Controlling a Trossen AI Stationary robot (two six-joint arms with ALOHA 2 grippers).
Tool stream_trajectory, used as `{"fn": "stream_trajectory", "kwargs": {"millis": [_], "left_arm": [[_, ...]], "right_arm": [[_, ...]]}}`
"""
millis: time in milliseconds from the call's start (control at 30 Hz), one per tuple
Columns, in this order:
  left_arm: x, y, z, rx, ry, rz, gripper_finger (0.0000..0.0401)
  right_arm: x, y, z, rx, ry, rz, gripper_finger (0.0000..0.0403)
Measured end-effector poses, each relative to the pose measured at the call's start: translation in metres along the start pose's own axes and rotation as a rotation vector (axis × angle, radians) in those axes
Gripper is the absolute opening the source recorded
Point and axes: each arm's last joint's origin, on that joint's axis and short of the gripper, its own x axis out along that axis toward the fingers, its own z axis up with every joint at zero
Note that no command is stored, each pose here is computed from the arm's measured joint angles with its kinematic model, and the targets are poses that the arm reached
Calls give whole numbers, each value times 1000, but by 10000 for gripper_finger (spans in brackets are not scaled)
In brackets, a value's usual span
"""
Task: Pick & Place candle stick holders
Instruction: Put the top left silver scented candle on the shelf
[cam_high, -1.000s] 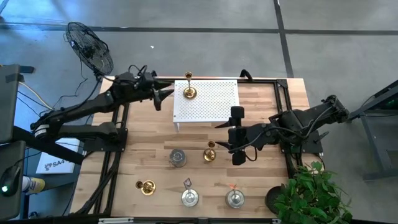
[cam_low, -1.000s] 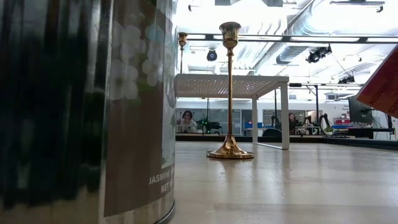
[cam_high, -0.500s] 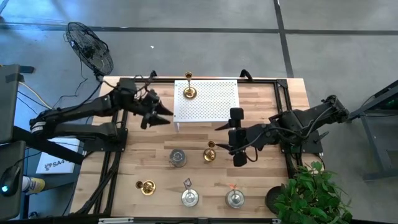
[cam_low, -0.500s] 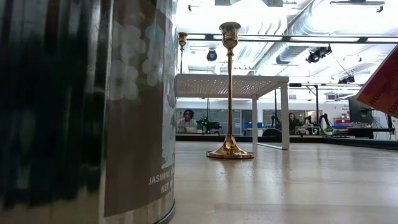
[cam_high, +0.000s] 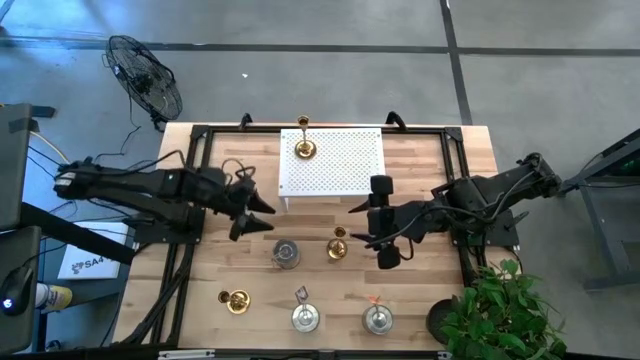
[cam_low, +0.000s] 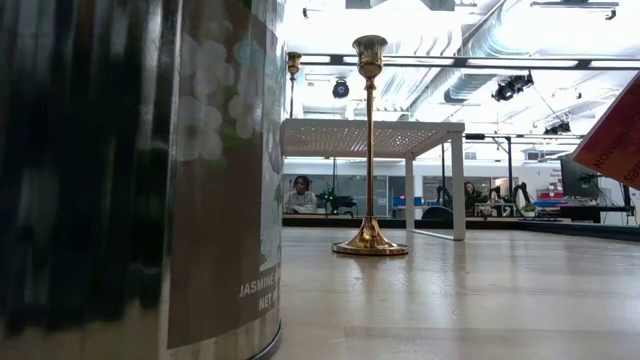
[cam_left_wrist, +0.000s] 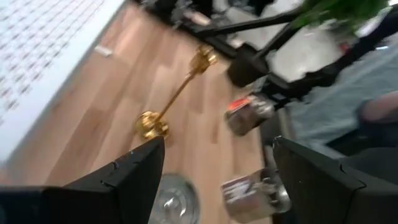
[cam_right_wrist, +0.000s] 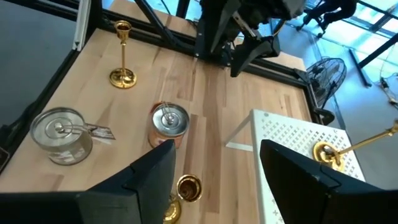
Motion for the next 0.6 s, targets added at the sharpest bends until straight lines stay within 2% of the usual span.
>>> {"fn": "stream_trajectory", "kwargs": {"millis": [333,600], "left_arm": [[5,-11,-36,-73,77,276,295],[34,-15,-58,-26,195,358,295]], "right_arm": [[0,1,-1,5,5,24,230],[0,2,-1,6,5,46,230]]}}
